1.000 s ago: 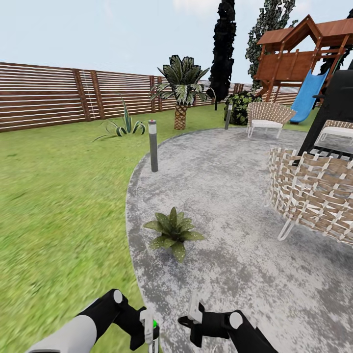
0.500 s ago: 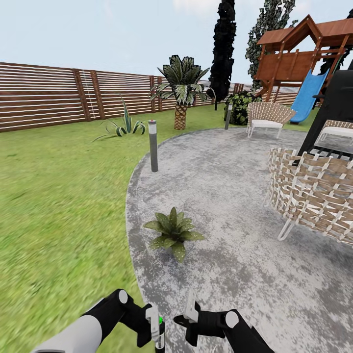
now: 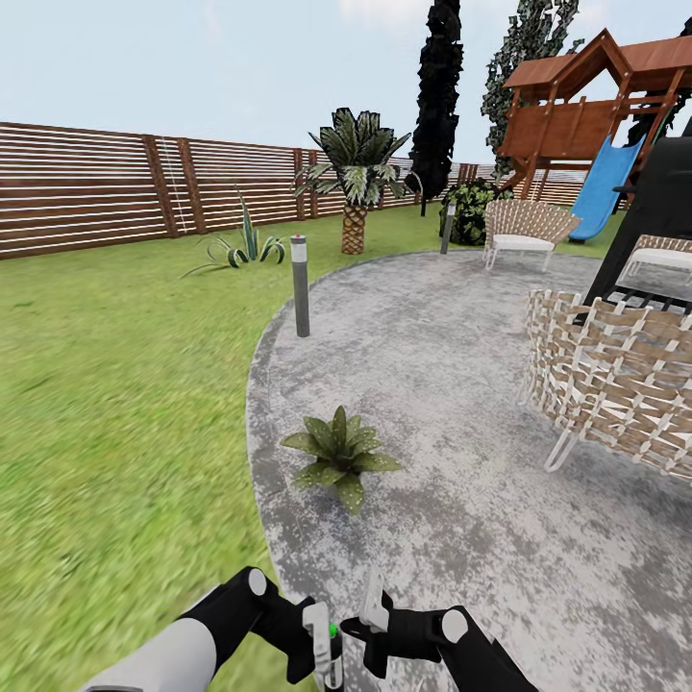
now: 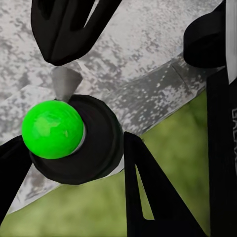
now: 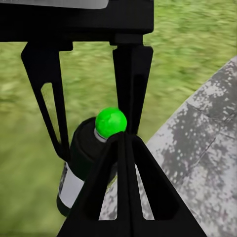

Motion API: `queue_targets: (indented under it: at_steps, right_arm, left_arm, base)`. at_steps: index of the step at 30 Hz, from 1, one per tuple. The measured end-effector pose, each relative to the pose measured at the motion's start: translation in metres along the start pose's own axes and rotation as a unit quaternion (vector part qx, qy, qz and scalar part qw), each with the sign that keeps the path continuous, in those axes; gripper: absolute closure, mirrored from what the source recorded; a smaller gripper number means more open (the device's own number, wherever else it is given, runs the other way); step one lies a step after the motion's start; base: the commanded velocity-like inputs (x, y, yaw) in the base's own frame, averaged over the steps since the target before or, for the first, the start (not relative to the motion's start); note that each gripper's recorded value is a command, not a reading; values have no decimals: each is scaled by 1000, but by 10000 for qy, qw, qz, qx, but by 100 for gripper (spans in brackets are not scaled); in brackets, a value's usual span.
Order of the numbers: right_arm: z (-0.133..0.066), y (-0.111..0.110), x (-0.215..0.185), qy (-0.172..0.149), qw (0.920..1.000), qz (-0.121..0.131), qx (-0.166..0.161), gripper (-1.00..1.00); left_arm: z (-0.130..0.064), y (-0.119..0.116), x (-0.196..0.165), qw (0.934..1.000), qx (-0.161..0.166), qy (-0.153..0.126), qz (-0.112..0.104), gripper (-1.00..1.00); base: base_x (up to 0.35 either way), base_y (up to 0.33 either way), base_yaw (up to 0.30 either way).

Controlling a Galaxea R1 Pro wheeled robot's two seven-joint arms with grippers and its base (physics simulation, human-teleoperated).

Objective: Pick up the pesticide atomizer in the garden and spray insectifuge to fully cover both potted plants in the garden.

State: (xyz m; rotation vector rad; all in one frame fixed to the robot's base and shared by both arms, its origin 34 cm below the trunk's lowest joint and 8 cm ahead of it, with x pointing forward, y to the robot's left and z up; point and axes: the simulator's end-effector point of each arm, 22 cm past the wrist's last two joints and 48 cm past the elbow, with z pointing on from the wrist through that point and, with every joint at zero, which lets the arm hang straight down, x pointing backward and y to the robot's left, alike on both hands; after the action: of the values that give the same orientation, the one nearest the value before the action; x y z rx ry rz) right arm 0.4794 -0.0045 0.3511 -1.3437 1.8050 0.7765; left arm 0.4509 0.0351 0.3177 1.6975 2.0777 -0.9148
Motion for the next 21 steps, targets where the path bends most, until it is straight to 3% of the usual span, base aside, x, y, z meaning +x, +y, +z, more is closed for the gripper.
queue_targets:
  at_steps: [16, 21]
  right_arm:
    - [0, 0, 0, 2, 10000, -6, 4, 100]
    - [0, 0, 1, 9, 10000, -6, 2, 100]
  left_arm:
    - [3, -2, -6, 10000, 20, -49, 3, 100]
    - [-2, 1, 5, 10000, -11, 59, -6, 100]
  base:
    - [0, 0, 0]
    - [0, 0, 0]
